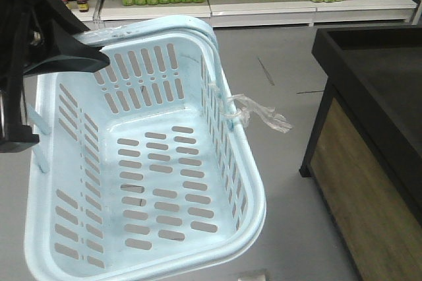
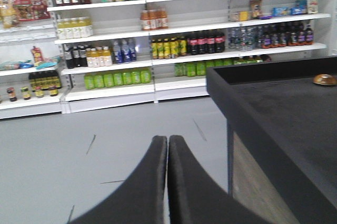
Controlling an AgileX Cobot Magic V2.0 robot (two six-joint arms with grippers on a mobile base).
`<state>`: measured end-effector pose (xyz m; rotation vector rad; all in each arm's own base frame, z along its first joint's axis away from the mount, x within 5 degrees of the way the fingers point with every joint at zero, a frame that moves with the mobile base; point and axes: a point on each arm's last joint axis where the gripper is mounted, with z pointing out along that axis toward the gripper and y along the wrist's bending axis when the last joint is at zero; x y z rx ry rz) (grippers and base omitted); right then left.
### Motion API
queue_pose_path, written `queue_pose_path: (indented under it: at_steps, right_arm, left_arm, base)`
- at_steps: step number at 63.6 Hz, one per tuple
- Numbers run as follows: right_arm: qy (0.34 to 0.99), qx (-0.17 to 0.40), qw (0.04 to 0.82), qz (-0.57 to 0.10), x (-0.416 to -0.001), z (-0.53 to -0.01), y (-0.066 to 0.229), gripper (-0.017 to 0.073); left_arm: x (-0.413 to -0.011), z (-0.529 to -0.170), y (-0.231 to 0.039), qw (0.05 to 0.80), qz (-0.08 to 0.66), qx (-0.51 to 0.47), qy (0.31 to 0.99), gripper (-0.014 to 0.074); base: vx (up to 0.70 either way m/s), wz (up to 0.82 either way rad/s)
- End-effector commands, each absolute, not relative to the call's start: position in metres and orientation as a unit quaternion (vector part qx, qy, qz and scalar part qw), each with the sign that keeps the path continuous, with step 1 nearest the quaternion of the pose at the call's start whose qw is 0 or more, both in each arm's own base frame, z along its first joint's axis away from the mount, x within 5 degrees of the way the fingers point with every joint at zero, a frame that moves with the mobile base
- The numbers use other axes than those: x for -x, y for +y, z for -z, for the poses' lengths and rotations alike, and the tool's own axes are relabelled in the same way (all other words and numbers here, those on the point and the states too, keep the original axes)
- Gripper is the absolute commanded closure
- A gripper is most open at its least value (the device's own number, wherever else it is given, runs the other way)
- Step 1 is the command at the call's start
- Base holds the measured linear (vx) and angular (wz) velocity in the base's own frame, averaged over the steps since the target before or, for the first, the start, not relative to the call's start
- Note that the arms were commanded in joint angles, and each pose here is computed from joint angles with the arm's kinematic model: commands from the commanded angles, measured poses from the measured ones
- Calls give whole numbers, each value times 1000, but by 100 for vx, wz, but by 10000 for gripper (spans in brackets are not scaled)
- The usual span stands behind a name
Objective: Pick three apples into basket with both arms
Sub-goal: 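Drive the base toward the drink shelves carrying the basket in the left gripper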
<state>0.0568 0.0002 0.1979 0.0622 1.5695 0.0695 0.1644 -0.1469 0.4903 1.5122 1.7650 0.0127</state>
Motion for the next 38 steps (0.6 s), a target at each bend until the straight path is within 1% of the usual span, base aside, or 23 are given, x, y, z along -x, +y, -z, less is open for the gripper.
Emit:
queue_pose_path:
  at_steps: [1, 19, 38]
  right_arm:
    - [681, -25, 731, -27, -56, -200, 0, 568]
    - [681, -25, 731, -27, -56, -200, 0, 568]
    - [681, -25, 731, -27, -56, -200, 0, 568]
  left_arm:
    - [-157, -508, -141, 446, 1, -580, 682, 601]
    - [-157, -508, -141, 446, 1, -580, 682, 601]
    - [-157, -508, -141, 446, 1, -580, 682, 601]
  base:
    - [10, 29]
    - [9, 24]
    - [9, 14]
